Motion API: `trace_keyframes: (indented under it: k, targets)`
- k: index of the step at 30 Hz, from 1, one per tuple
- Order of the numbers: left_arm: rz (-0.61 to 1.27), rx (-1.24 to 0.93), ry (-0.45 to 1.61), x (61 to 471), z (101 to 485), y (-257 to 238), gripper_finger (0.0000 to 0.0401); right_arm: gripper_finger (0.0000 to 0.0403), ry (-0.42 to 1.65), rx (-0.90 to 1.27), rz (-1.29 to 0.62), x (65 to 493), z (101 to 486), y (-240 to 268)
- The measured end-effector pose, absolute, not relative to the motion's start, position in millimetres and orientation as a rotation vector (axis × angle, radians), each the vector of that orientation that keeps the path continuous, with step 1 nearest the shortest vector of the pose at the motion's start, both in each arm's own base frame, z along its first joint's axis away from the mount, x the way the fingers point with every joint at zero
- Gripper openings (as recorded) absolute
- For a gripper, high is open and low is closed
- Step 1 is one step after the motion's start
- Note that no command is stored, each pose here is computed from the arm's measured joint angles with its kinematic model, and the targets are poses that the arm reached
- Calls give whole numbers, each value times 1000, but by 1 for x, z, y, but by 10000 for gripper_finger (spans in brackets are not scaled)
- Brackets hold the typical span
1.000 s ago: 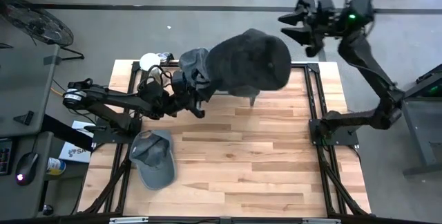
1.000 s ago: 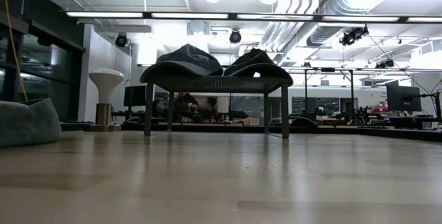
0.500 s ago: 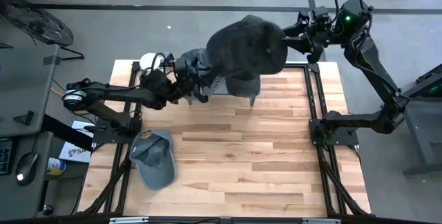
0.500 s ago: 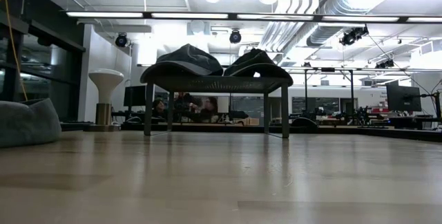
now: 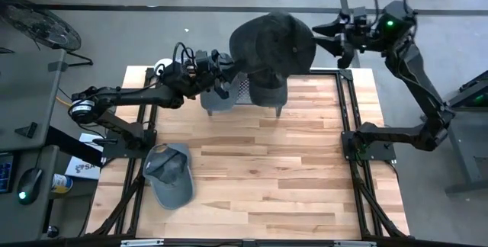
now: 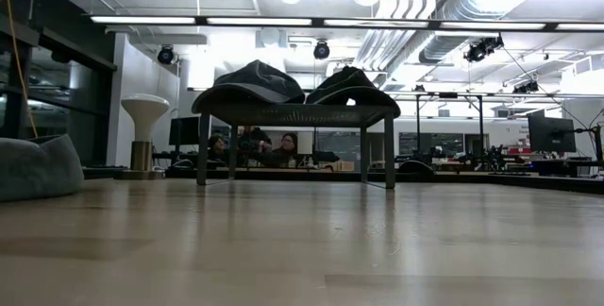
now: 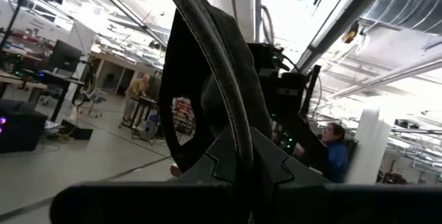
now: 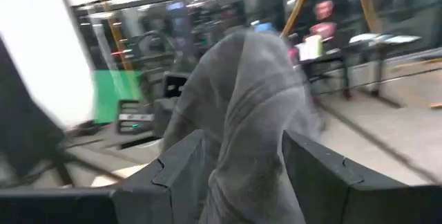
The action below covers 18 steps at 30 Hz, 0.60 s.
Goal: Pick & Place hat
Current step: Stack the black cap on top of the other black cap on the shelf
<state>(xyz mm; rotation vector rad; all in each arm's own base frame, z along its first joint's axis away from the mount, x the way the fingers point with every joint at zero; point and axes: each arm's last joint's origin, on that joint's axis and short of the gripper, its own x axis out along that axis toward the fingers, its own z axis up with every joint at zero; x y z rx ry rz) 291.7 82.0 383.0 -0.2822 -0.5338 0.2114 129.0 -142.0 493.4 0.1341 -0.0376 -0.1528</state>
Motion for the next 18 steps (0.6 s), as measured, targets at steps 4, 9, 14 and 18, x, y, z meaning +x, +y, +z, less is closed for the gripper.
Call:
trace_keyframes:
  k: [4,9,14,18]
  targets:
    - [264,-283,-526,290,382,90,6,188,-46,112,-120,122,498,-131]
    - [264,-268,-522,288,381,98,6,188,34,175,-147,135,486,-129]
    - [259,-253,-518,287,381,100,6,188,90,152,-248,159,476,-131]
    - [264,-237,-516,287,381,100,6,188,135,168,-283,176,468,-134]
